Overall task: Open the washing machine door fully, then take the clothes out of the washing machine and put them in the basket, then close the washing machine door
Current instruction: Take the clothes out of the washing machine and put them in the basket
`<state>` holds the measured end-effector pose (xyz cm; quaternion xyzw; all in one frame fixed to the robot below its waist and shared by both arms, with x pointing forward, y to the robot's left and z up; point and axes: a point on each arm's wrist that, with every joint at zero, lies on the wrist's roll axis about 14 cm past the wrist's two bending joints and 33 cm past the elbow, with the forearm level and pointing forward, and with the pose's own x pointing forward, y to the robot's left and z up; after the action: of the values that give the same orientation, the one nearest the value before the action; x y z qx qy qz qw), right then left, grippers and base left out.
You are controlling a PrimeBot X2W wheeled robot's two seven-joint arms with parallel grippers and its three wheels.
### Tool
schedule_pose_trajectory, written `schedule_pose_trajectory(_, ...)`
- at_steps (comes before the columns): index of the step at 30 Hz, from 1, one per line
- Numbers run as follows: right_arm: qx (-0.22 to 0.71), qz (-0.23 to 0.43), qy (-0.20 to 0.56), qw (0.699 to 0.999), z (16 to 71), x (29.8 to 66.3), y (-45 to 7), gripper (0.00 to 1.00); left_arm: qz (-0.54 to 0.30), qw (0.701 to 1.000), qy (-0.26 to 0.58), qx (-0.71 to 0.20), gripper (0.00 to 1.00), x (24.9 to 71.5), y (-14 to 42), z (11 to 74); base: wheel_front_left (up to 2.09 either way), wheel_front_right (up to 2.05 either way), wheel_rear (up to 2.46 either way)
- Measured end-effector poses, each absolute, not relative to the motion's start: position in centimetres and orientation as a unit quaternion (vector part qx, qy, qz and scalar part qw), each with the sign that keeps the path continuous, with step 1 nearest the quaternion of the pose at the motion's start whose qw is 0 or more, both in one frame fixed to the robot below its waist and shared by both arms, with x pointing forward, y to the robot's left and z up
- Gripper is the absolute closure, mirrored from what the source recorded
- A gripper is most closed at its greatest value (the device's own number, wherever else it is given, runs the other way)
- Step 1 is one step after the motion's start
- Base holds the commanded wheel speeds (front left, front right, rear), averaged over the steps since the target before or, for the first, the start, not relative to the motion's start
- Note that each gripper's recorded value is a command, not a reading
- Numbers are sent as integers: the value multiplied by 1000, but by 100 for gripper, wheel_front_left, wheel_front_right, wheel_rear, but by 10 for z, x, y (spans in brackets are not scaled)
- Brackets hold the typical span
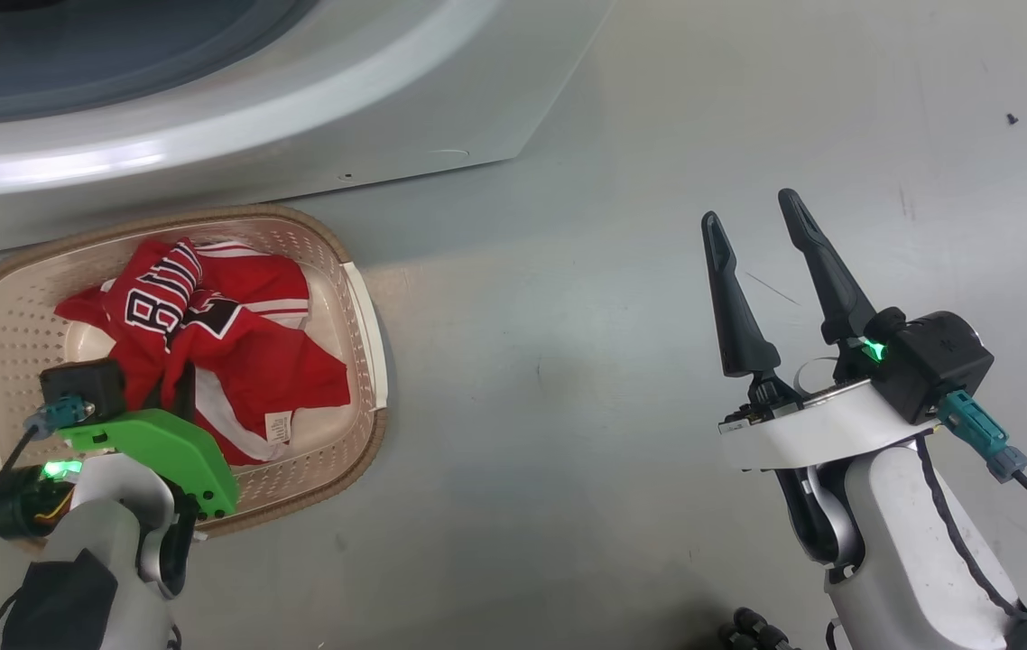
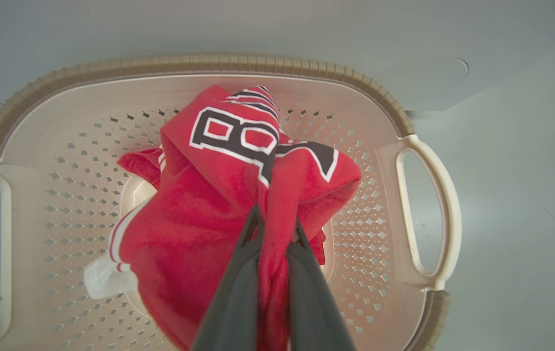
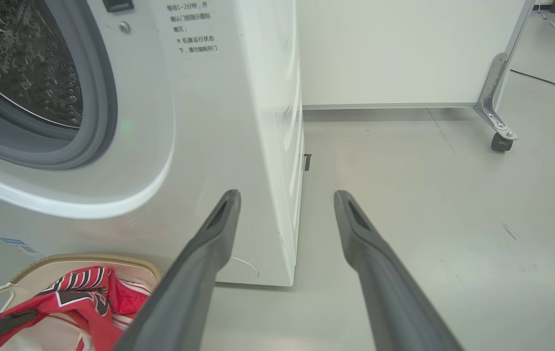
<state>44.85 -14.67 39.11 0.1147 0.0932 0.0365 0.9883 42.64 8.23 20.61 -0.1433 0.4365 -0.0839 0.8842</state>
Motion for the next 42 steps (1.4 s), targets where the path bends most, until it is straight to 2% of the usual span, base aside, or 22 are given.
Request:
schedule_pose_trajectory(7,116,30,98,988,388,447,-149,0,-92,873,456,-149,100,420,76,195,0,0,0)
schedule_pose_trajectory(8,116,32,97,988,388,448,-148,0,-91,873,454,-150,88,421,76,195,0,0,0)
schedule_pose_trajectory(9,116,33,96,988,389,449,-148,0,-91,875,452,-150,62,423,76,196,0,0,0)
schedule_pose_trajectory(10,116,34,95,988,390,450,-147,0,-92,875,450,-150,46,424,76,196,0,0,0)
schedule_pose_trajectory(11,116,35,93,988,390,451,-147,0,-91,876,448,-150,13,426,76,197,0,0,0)
schedule_pose_trajectory(12,117,35,92,988,391,451,-146,0,-89,879,444,-150,0,429,77,198,0,0,0)
schedule_pose_trajectory(24,116,37,74,990,406,454,-145,0,-108,916,364,-131,0,450,75,233,0,0,0)
schedule_pose_trajectory(42,112,46,35,992,441,449,-140,0,-126,969,172,-123,0,490,83,358,0,0,0)
